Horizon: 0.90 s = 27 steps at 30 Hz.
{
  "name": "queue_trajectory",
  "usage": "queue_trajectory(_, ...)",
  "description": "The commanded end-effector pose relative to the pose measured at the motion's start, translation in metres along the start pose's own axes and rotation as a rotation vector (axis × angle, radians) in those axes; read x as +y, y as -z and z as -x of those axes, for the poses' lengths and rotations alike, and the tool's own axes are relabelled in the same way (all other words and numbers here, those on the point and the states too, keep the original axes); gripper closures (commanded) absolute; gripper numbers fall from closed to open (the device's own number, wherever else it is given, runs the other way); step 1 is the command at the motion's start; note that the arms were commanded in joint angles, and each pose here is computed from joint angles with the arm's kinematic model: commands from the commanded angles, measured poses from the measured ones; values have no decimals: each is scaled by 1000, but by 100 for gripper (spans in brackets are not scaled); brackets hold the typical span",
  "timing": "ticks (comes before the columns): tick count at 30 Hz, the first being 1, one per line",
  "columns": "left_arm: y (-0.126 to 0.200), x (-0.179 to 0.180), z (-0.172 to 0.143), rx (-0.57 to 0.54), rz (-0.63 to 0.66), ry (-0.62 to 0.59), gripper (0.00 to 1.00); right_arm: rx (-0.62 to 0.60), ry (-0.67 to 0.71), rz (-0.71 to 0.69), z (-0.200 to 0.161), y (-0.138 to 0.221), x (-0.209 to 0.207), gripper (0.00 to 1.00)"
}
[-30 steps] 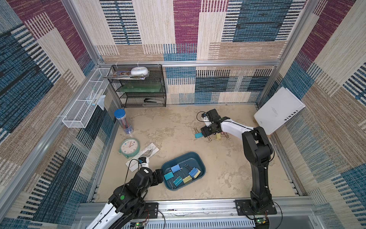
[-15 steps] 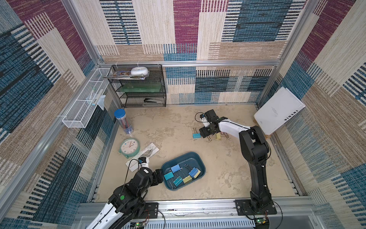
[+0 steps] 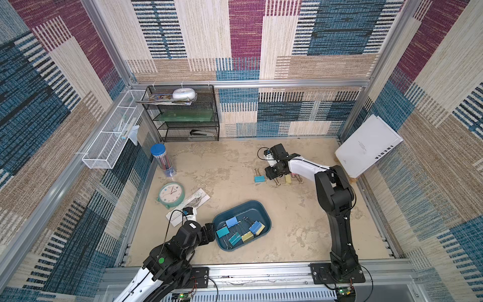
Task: Put the binder clips in the storage box
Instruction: Pick up the binder clip at the center of the board, then place the binder clip in the storage box.
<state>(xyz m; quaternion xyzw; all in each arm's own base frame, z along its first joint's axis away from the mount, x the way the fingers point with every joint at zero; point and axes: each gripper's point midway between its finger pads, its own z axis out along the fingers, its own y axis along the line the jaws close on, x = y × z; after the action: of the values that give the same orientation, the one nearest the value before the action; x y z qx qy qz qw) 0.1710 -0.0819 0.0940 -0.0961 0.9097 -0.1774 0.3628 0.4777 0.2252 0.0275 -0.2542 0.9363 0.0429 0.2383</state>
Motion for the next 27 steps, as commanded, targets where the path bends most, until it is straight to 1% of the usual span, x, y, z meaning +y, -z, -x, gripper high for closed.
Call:
queue_trajectory(1,0,-1,1,-8,-6,-7,14,-1,-17,-25,1,11,-4,45)
queue_trajectory(5,-1,-1,1,-6,-6,-8,14,-88,-43,-33,26,52,-5,48)
queue_trajectory(7,0,-1,1,-6,-6,-7,14,-107,-16,4,32,72,8,47)
queue_trajectory(9,0,-1,1,-9,-6,-8,14,-109,-31,26,33,89,20,47)
queue_trajectory(11,0,-2,2,-9,-8,-7,14,-121,-20,55,28,105,45,46)
queue_trajectory(15,-1,-2,1,-6,-10,-8,14,-122,12,137,5,132,117,44)
queue_trajectory(17,0,-2,1,-7,-15,-7,14,-130,-8,212,-8,146,157,44)
queue_trajectory(20,0,-2,1,-7,-17,-7,14,-128,-70,309,-30,158,201,44)
queue_trajectory(23,0,-4,1,-8,-25,-8,14,-106,-98,341,-46,165,230,44)
queue_trajectory(27,1,-3,1,-12,-27,-10,14,-69,-120,363,-62,159,252,44)
